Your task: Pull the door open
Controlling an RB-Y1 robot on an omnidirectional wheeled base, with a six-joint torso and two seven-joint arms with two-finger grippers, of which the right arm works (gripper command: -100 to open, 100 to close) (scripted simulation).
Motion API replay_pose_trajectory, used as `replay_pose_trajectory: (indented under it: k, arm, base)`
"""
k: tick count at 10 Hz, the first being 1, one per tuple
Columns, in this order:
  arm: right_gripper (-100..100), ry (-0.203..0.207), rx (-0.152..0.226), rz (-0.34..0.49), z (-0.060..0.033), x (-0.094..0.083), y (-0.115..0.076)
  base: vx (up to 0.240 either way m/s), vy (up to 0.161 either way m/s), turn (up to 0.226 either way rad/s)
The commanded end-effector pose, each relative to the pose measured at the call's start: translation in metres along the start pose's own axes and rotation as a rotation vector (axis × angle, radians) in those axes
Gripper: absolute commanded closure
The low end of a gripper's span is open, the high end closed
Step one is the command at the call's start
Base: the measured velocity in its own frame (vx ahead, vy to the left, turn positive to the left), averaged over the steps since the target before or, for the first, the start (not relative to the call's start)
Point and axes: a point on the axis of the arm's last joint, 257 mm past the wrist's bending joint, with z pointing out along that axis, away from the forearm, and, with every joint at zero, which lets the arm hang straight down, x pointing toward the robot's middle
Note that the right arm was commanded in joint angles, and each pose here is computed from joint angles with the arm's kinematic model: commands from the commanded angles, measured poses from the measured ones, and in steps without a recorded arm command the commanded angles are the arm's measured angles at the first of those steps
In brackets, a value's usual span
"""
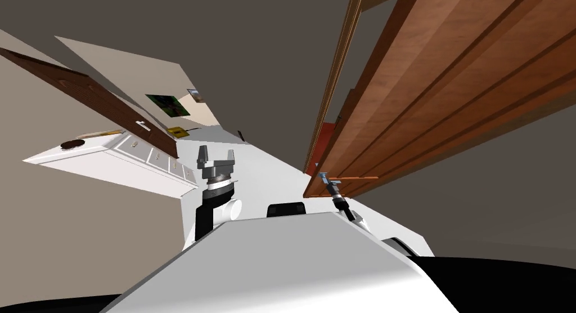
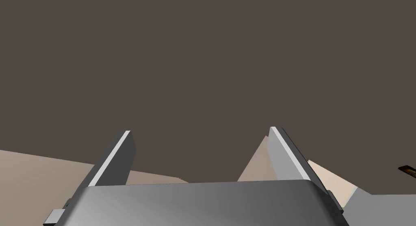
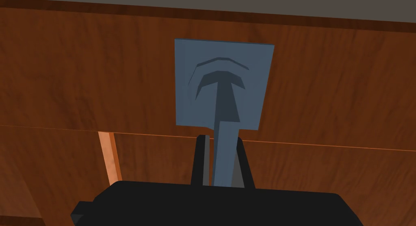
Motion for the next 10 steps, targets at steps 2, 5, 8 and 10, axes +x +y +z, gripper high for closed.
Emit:
replay_pose_trajectory:
  k: [2,5,8,10]
  arm:
    - [100,-0.002,0.002,0.003,0.0084,0.005,-0.001]
    - [100,0.008,0.006,0.002,0.0005,0.003,-0.003]
    - [100,0.027,0.004,0.001,-0.0135,0.0,-0.003]
    - [100,0.04,0.003,0.001,-0.0227,-0.002,-0.002]
  base:
    - [-0.215,-0.075,0.133]
    - [-0.146,-0.046,0.112]
    - [-0.198,-0.065,0.141]
    - [-0.176,-0.053,0.126]
